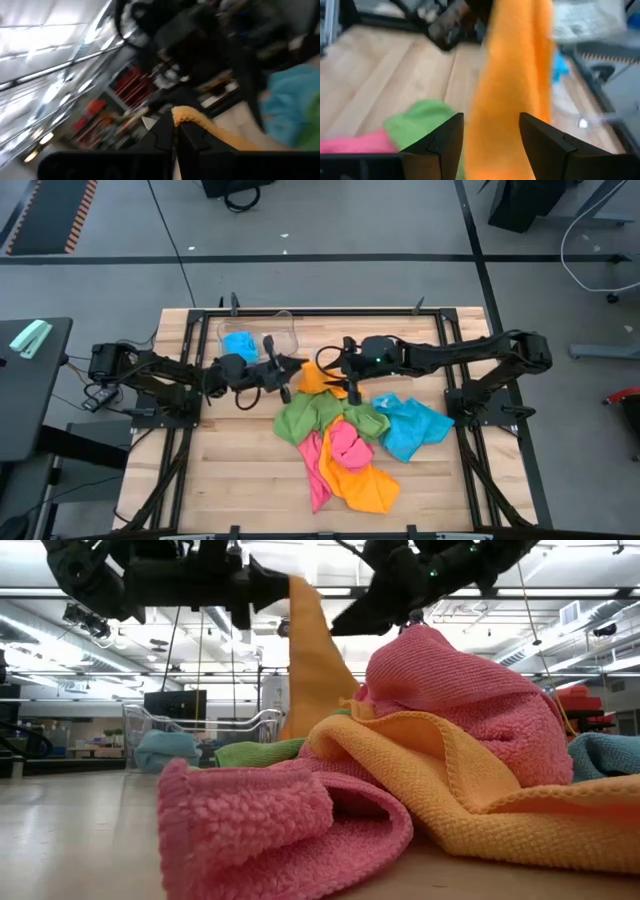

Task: Fold microfiber towels
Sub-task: Fold the top orange microfiber towel

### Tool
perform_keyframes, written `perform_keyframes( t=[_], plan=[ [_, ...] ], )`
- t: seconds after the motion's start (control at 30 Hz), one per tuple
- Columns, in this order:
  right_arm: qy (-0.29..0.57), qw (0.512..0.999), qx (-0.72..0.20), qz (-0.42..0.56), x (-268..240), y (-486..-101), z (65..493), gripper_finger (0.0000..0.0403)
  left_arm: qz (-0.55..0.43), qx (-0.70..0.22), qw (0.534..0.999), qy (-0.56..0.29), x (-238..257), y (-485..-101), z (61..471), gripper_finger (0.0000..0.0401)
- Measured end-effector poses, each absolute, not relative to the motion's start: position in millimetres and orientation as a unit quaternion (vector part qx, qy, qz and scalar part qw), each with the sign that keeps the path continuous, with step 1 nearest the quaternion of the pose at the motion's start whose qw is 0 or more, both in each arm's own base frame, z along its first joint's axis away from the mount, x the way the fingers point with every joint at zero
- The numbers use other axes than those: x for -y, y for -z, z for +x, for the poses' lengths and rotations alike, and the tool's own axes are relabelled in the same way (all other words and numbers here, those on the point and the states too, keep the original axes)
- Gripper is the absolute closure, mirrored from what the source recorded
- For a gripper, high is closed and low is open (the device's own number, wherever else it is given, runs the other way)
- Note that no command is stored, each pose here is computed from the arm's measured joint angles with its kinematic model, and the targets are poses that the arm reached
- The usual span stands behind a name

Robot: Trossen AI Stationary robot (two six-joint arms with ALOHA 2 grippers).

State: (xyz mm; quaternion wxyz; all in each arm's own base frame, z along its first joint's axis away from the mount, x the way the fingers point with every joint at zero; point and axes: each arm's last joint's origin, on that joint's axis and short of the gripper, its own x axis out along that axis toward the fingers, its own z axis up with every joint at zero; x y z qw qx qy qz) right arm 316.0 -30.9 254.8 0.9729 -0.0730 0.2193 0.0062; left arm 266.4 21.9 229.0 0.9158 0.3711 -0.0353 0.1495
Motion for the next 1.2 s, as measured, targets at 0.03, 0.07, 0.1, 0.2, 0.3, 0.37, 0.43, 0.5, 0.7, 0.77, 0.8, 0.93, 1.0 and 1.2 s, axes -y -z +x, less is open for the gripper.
perform_keyframes(
  t=[0.03,0.07,0.1,0.2,0.3,0.37,0.43,0.5,0.7,0.77,0.8,0.93,1.0,1.2],
  plan=[
    [-0.008,0.972,-0.224,-0.072,30,-256,315,0.0202,0.373,0.031,0.917,-0.137,-21,-227,267,0.0383],
    [-0.008,0.973,-0.221,-0.072,30,-259,315,0.0202,0.373,0.027,0.919,-0.124,-21,-225,267,0.0384],
    [-0.011,0.972,-0.224,-0.072,29,-260,313,0.0202,0.374,0.024,0.921,-0.105,-20,-225,267,0.0386],
    [-0.017,0.970,-0.227,-0.081,27,-260,313,0.0202,0.374,0.028,0.924,-0.069,-18,-226,265,0.0394],
    [-0.014,0.972,-0.217,-0.085,26,-262,313,0.0202,0.346,0.023,0.932,-0.110,-20,-228,264,0.0388],
    [0.019,0.973,-0.206,-0.099,24,-264,315,0.0202,0.327,0.013,0.932,-0.155,-22,-231,262,0.0384],
    [0.054,0.972,-0.192,-0.123,19,-265,319,0.0202,0.312,0.002,0.931,-0.190,-22,-234,264,0.0385],
    [0.069,0.970,-0.184,-0.146,12,-260,326,0.0202,0.307,-0.027,0.926,-0.218,-20,-237,268,0.0391],
    [0.057,0.965,-0.177,-0.185,-11,-236,350,0.0202,0.302,-0.131,0.906,-0.265,-16,-247,280,0.0382],
    [0.060,0.962,-0.197,-0.180,-14,-227,359,0.0202,0.293,-0.156,0.904,-0.268,-15,-248,282,0.0372],
    [0.064,0.960,-0.210,-0.175,-14,-224,363,0.0202,0.289,-0.170,0.903,-0.268,-14,-248,283,0.0369],
    [0.063,0.944,-0.278,-0.164,-16,-203,378,0.0202,0.295,-0.234,0.882,-0.282,-15,-244,281,0.0372],
    [0.061,0.937,-0.306,-0.159,-16,-196,384,0.0204,0.299,-0.264,0.864,-0.306,-18,-239,278,0.0381],
    [0.046,0.913,-0.364,-0.181,-11,-181,398,0.0216,0.285,-0.327,0.832,-0.346,-26,-227,269,0.0391]
  ],
)
